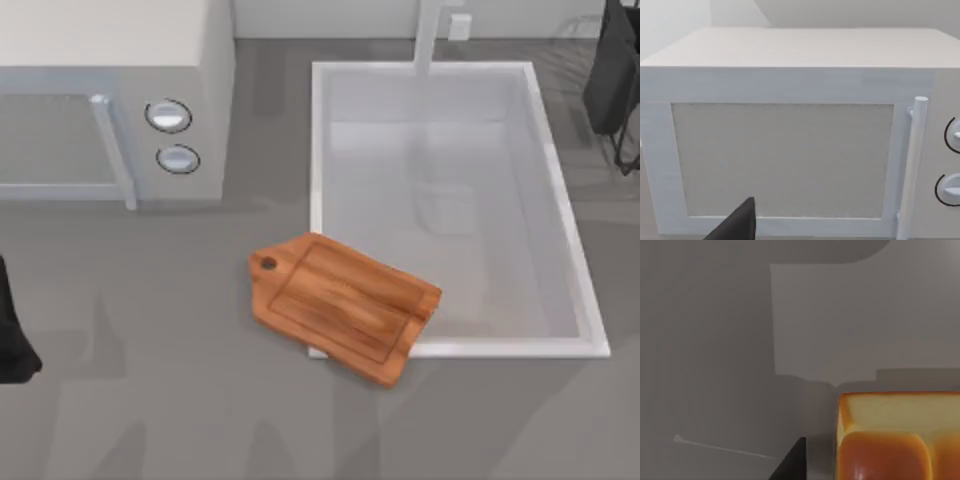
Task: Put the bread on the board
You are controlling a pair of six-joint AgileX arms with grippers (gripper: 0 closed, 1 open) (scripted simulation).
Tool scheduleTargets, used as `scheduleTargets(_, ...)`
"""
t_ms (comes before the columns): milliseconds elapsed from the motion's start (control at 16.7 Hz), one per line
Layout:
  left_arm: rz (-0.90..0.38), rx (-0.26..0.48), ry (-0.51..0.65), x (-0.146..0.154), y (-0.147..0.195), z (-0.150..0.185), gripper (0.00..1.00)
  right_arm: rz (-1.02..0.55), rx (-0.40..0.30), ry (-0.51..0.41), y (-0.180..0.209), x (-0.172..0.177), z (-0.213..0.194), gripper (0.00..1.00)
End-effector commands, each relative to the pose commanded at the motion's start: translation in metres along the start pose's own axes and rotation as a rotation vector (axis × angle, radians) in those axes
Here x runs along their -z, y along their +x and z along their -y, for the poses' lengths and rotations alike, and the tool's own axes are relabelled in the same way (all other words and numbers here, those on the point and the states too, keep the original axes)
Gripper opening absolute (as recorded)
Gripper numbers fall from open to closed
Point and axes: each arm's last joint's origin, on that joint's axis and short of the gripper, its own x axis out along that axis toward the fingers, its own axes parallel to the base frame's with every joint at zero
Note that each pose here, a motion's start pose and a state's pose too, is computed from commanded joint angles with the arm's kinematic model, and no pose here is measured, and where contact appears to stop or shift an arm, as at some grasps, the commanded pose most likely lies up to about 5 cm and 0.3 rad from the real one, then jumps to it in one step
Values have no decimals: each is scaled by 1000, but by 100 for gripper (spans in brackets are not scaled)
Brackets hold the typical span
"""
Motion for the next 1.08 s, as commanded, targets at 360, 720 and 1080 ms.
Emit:
scheduleTargets(360,0,0,0,0,0,0,100,0,0,0,0,0,0,0)
scheduleTargets(720,0,0,0,0,0,0,100,28,3,2,-16,-3,0,0)
scheduleTargets(1080,0,0,0,0,0,0,100,4,-3,0,-80,-4,0,0)
